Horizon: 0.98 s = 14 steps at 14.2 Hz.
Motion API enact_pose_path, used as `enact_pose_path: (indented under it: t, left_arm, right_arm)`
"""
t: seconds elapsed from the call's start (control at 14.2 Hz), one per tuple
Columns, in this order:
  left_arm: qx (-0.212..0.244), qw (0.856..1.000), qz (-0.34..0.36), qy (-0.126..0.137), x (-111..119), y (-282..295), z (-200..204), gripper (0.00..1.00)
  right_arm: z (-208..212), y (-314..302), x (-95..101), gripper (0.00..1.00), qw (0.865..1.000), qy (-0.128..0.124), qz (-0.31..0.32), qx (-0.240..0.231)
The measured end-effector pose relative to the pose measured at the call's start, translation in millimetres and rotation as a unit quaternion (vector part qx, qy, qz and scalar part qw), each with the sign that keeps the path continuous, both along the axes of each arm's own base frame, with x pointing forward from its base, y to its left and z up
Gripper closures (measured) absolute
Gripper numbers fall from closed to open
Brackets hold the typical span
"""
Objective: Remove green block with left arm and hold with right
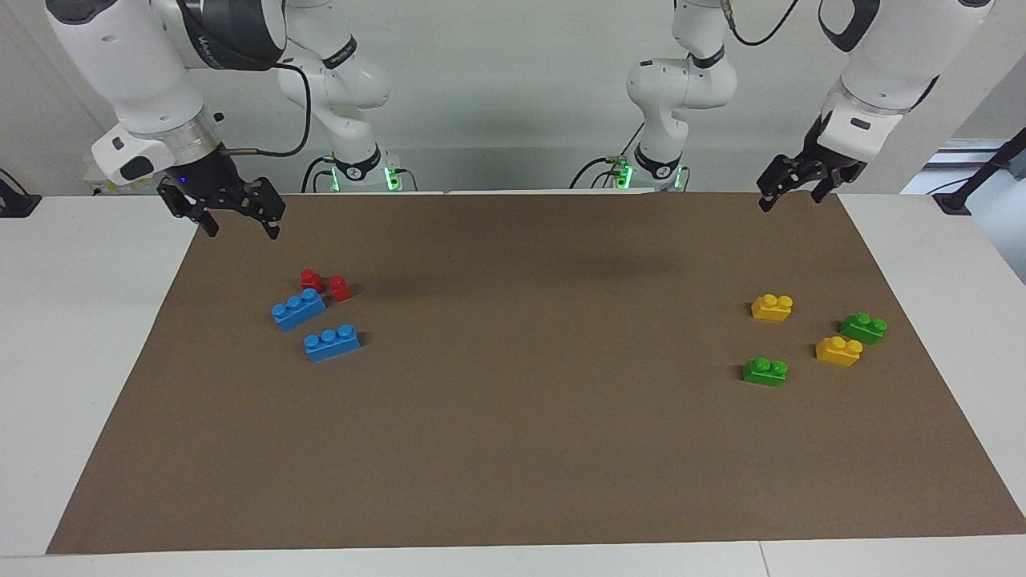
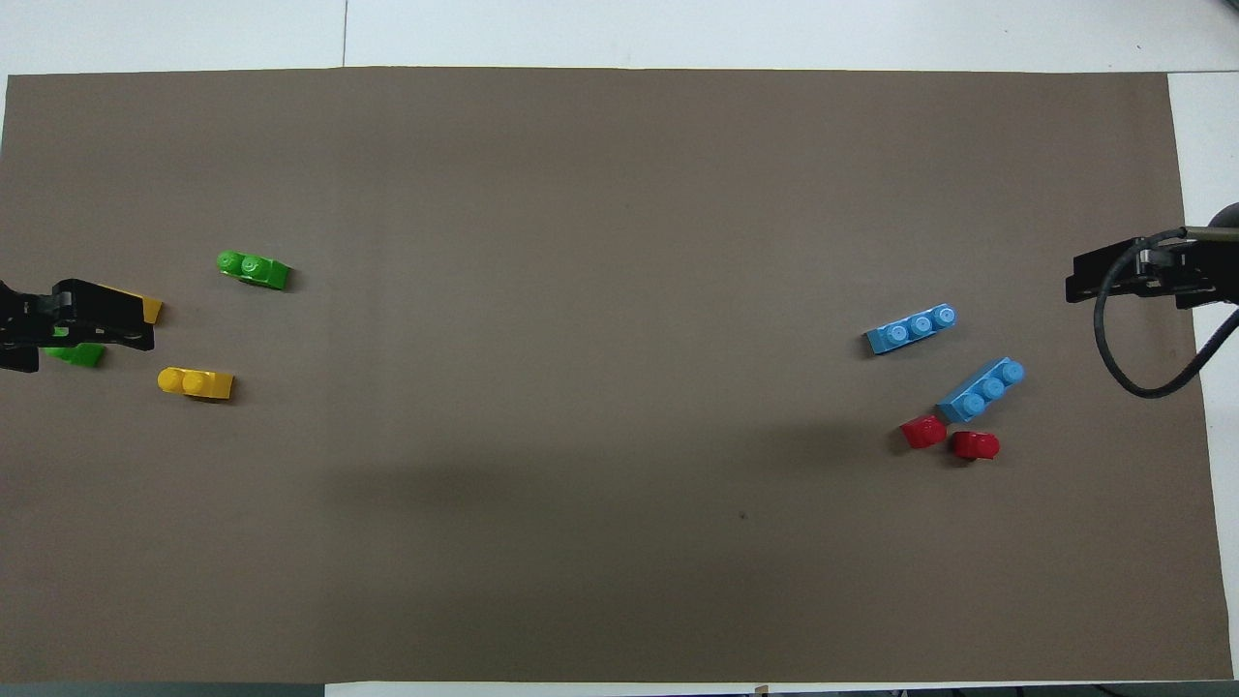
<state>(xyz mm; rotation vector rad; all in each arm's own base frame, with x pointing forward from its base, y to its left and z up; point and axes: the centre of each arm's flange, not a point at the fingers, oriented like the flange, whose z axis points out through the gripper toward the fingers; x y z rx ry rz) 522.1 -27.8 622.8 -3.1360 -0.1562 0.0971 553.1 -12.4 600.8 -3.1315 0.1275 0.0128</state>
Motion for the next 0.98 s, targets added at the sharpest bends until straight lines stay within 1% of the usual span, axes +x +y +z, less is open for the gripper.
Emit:
enact_pose_path:
  t: [0.56,0.98]
  left_arm:
    - [-0.002,1.000,-0.029,0.000,-1.6,-0.4,1.4,0.00]
    - [-0.002,1.000,-0.030,-0.001,-2.2,0.1,2.3,0.00]
  right_arm:
    - [-0.2,5.1,0.1,0.00,1.000,0.000,0.004,0.000]
    - [-0.2,5.1,0.1,0.00,1.000,0.000,0.004,0.000]
